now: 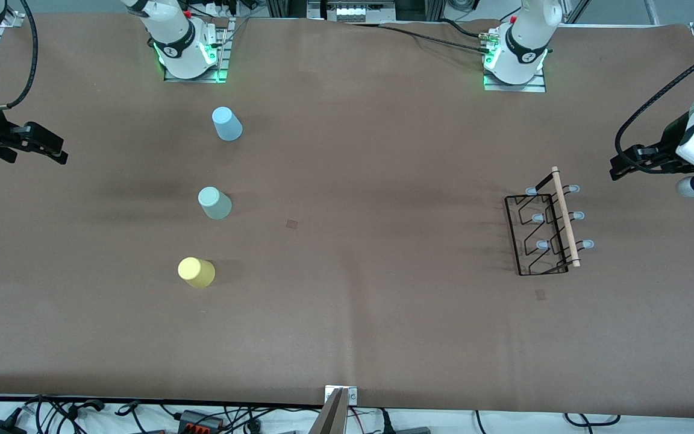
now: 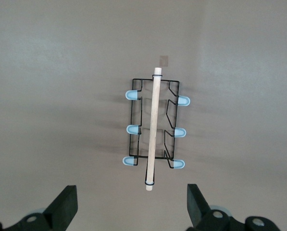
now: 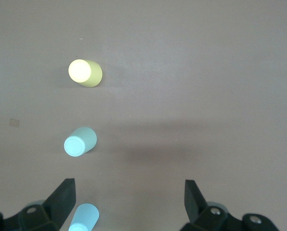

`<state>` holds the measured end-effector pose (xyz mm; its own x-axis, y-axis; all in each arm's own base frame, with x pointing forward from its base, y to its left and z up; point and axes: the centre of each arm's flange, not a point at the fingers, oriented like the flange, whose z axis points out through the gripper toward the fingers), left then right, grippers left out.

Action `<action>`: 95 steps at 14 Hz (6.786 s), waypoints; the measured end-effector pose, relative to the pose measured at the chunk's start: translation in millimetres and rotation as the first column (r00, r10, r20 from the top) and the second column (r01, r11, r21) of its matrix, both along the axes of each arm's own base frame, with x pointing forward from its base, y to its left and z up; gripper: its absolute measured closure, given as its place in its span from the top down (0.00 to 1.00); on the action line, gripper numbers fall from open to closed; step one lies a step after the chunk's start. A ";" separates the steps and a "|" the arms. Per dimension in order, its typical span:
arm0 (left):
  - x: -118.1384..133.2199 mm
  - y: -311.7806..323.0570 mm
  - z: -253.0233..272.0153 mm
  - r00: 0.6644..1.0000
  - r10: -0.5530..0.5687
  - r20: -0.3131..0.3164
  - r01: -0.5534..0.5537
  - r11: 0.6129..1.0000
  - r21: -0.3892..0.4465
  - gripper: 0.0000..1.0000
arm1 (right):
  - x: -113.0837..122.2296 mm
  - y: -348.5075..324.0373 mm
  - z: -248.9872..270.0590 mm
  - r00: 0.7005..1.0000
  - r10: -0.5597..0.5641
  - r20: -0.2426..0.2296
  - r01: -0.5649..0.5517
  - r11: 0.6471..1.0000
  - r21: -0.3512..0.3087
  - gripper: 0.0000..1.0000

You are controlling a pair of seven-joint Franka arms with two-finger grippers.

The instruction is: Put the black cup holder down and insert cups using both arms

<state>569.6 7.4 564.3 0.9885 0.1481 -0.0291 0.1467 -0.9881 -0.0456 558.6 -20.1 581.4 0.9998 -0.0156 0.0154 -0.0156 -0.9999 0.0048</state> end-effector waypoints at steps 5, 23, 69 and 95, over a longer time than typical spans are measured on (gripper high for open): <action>0.3 0.0 -0.7 1.000 0.000 -0.001 0.000 1.000 0.000 1.00 | 0.0 0.1 0.1 1.000 0.000 0.000 0.000 1.000 0.000 1.00; 20.4 0.6 -50.3 0.999 -0.018 -0.036 0.017 1.000 -0.011 1.00 | 1.3 3.9 -5.1 1.000 0.007 -0.010 -0.007 1.000 0.000 1.00; -68.4 -497.9 -208.3 0.981 -0.189 -0.052 0.174 0.960 -0.218 0.16 | 15.8 177.5 -358.9 0.933 -0.062 -0.356 0.081 0.996 0.038 1.00; 73.9 -95.6 -107.7 0.981 -0.092 -0.172 0.080 0.994 -0.076 1.00 | 19.8 303.6 -202.5 0.879 0.139 -0.457 -0.035 0.973 0.229 0.67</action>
